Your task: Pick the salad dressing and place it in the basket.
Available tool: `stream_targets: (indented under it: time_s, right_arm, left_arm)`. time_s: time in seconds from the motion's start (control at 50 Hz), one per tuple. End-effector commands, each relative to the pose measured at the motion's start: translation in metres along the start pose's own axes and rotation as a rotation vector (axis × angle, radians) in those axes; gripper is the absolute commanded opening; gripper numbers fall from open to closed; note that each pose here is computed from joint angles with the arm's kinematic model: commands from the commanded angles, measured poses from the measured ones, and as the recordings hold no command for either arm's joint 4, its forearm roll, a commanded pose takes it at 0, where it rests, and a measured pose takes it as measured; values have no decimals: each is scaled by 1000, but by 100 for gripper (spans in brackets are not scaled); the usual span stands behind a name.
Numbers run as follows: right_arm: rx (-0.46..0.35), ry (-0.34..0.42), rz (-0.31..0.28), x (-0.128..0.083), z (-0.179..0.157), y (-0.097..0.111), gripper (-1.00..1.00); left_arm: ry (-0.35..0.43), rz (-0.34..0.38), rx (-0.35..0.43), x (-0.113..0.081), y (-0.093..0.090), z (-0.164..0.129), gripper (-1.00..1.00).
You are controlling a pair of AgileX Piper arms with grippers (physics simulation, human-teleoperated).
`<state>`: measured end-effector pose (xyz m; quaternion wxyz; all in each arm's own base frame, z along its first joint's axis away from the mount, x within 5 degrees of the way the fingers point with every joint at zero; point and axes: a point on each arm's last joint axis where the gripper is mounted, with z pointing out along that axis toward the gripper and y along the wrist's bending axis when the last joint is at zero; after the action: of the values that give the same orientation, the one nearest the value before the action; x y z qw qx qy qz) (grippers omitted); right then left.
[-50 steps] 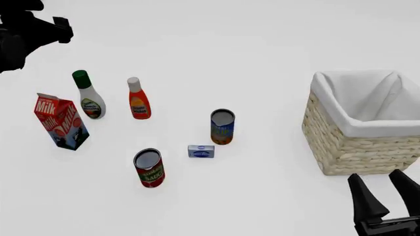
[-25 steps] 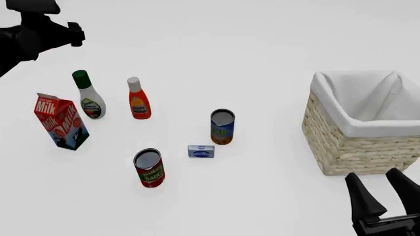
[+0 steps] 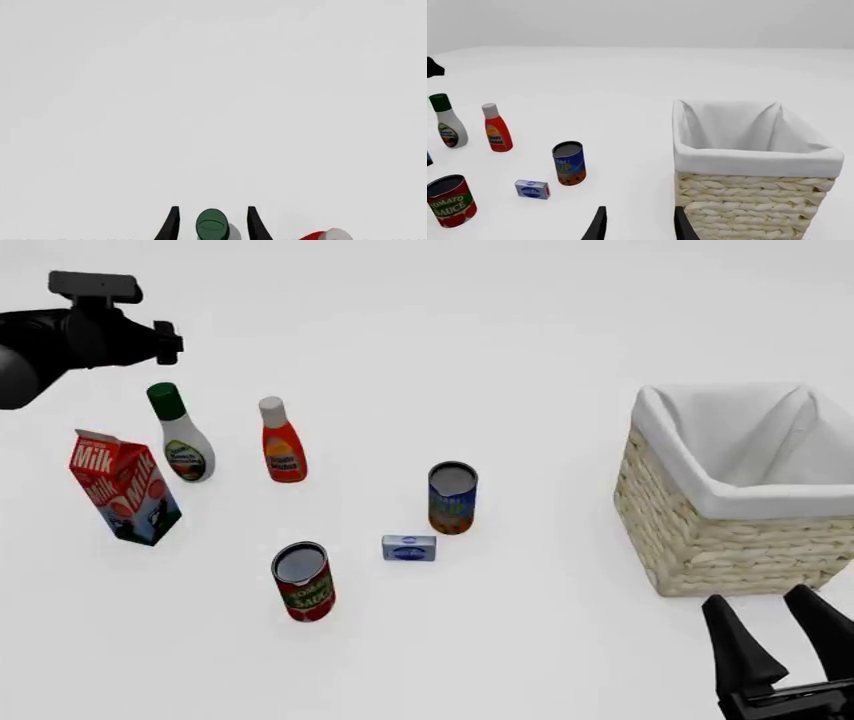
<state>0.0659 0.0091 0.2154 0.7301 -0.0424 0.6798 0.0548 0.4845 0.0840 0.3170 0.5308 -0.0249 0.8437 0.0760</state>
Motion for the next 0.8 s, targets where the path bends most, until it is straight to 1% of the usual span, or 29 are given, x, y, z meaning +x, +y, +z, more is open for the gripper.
stream_targets:
  time_s: [0.02,0.22,0.52,0.7,0.8]
  right_arm:
    - [-6,1,1,0,1,0,100]
    - [-5,6,0,0,2,0,100]
    - [-6,14,4,1,3,0,100]
    - [-8,21,4,1,7,1,100]
    - [-11,24,5,1,10,1,100]
  left_arm:
    - [55,3,11,16,-4,21,100]
    - [80,1,9,33,-4,35,100]
    - [100,-2,6,42,-2,45,100]
    - [121,-5,-1,56,2,56,100]
    - [129,-6,1,62,1,59,100]
